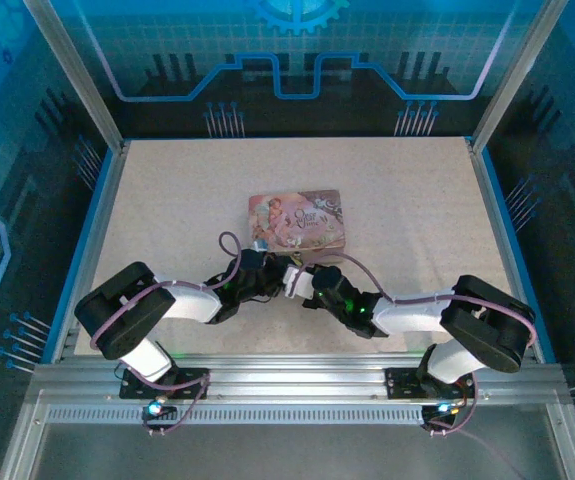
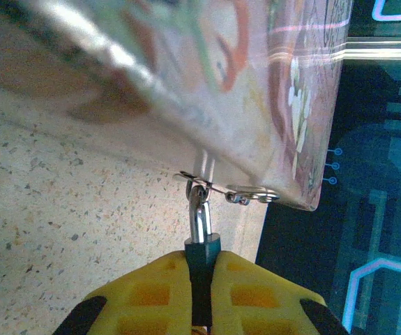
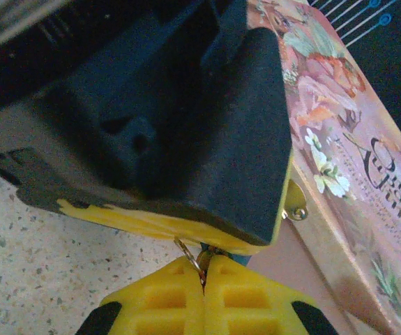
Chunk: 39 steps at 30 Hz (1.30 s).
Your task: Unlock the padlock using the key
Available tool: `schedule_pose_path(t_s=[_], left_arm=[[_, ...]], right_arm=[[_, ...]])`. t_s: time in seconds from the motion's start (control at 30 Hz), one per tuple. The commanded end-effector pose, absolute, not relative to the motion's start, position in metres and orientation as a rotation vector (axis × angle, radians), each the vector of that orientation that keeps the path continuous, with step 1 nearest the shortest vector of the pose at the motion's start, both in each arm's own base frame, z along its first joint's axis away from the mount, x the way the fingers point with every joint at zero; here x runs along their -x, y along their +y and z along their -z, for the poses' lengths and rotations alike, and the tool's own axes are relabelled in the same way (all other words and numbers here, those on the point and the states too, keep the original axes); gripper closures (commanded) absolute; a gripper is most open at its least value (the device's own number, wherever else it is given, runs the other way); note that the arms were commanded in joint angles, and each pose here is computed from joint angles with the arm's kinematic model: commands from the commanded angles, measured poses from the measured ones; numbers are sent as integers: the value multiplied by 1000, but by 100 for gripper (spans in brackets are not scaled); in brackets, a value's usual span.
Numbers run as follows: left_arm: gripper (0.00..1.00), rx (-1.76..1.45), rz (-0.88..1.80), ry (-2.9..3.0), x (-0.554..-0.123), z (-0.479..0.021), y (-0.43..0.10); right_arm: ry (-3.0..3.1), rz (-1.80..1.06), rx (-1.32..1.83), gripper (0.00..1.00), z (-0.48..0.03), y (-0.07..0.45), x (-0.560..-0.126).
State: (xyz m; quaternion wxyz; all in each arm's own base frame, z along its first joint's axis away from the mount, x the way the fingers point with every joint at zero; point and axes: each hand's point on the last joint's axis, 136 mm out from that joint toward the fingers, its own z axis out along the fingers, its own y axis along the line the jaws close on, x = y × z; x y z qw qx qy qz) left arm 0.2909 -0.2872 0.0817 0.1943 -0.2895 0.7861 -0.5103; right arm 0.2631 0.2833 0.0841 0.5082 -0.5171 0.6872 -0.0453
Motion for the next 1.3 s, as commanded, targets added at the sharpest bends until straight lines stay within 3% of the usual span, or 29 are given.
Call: schedule_pose_path(t_s=[0.0,0.4,0.93,1.27], left_arm=[[100,807,1577,2221,-280,-95,-306],[100,819,1564,2224,-280,-91,-304],[100,819,1545,2238,-280,-86,-304],[69,836,1468,2272,-276,-71,-294]], right_arm=[[1722,-24,967,100,-107,280,-279],[1882,-341,610,100,-90,269,-279],[1926,-440,653,100,-79,262,-282],[1965,-392,704,100,-56,255,-279]])
